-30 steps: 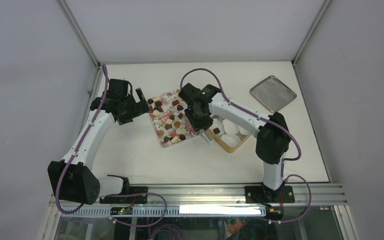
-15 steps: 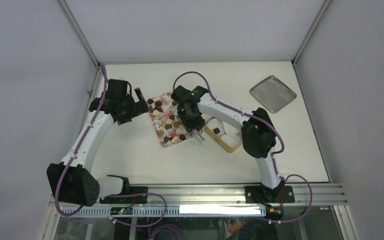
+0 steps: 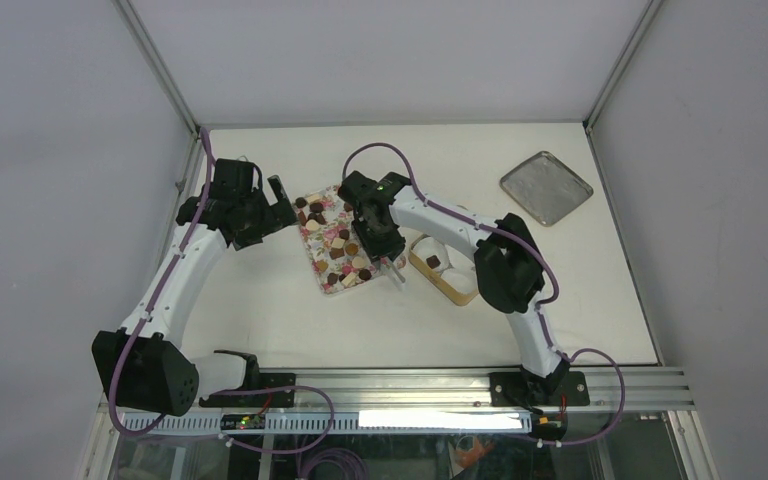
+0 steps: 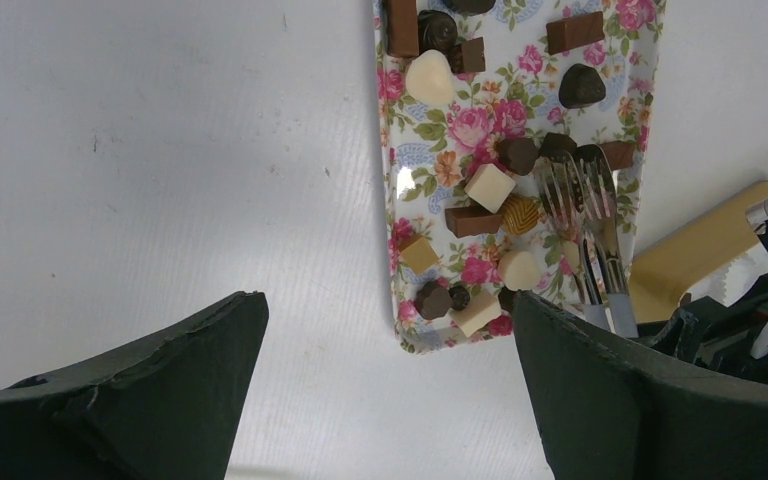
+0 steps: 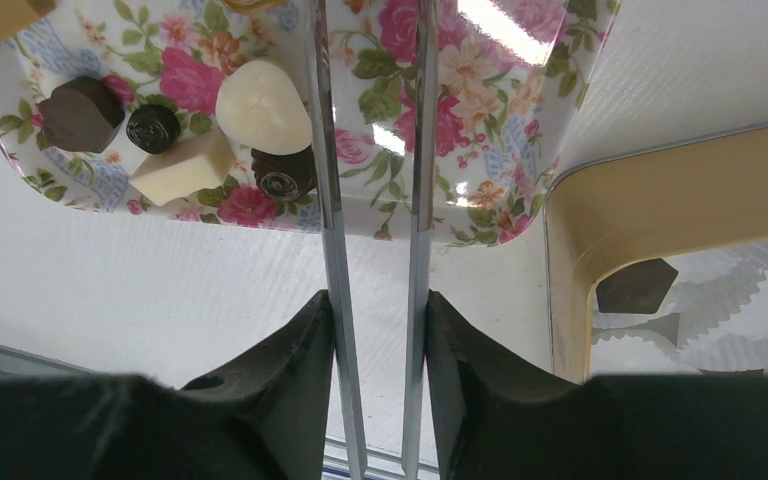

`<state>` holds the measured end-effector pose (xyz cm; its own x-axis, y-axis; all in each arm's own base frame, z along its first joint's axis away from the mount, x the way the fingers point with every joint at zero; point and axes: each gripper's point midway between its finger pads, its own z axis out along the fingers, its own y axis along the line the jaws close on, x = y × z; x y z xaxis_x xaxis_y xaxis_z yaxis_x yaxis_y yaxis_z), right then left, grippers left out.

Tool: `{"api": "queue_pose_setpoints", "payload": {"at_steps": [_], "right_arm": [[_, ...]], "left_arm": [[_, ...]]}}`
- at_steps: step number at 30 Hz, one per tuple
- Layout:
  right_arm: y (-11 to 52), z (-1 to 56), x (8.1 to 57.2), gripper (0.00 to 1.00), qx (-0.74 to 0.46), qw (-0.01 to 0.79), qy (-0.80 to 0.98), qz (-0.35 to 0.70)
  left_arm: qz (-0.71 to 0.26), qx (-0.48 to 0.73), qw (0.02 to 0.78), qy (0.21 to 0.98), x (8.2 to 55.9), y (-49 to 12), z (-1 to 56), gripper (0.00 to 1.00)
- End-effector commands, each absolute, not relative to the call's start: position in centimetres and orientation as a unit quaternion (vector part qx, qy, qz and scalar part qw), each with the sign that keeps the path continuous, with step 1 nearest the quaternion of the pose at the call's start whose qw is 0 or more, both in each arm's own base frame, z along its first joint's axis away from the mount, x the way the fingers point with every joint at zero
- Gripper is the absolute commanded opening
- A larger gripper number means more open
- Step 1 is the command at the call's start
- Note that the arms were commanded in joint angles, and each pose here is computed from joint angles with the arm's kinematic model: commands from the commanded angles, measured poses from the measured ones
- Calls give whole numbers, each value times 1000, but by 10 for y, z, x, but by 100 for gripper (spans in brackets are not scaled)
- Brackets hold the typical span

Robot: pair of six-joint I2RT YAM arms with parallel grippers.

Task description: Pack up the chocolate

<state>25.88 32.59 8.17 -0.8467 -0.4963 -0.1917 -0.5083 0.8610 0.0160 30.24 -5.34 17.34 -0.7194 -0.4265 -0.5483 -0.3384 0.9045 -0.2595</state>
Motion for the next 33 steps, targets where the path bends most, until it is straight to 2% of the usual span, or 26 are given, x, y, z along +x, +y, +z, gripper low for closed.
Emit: {"api": "queue_pose_setpoints", "payload": {"at_steps": [1, 5, 8, 9, 15, 21, 27, 33], "right_arm": [[340, 98, 273, 33, -254, 132, 957, 50], [339, 99, 273, 19, -254, 134, 957, 49], [339, 100, 272, 1, -254, 134, 957, 51], [339, 101, 272, 0, -254, 134, 957, 53], [339, 114, 269, 0, -254, 142, 954, 66], [329, 156, 261, 0, -254, 177, 947, 90], [286, 187, 252, 0, -242, 205, 946, 73], [236, 192, 235, 0, -200, 200, 957, 63]], "left_arm": [[-69, -201, 343, 915, 305, -49, 191, 99], [-73, -203, 346, 913, 304, -50, 192, 99], [-73, -203, 346, 913, 304, -49, 193, 99], [-73, -203, 346, 913, 304, -49, 193, 99], [-72, -203, 346, 913, 305, -49, 192, 99], [-71, -202, 346, 913, 305, -49, 193, 99], [-69, -201, 340, 916, 308, -50, 188, 99], [-73, -198, 335, 918, 313, -52, 186, 99]]}}
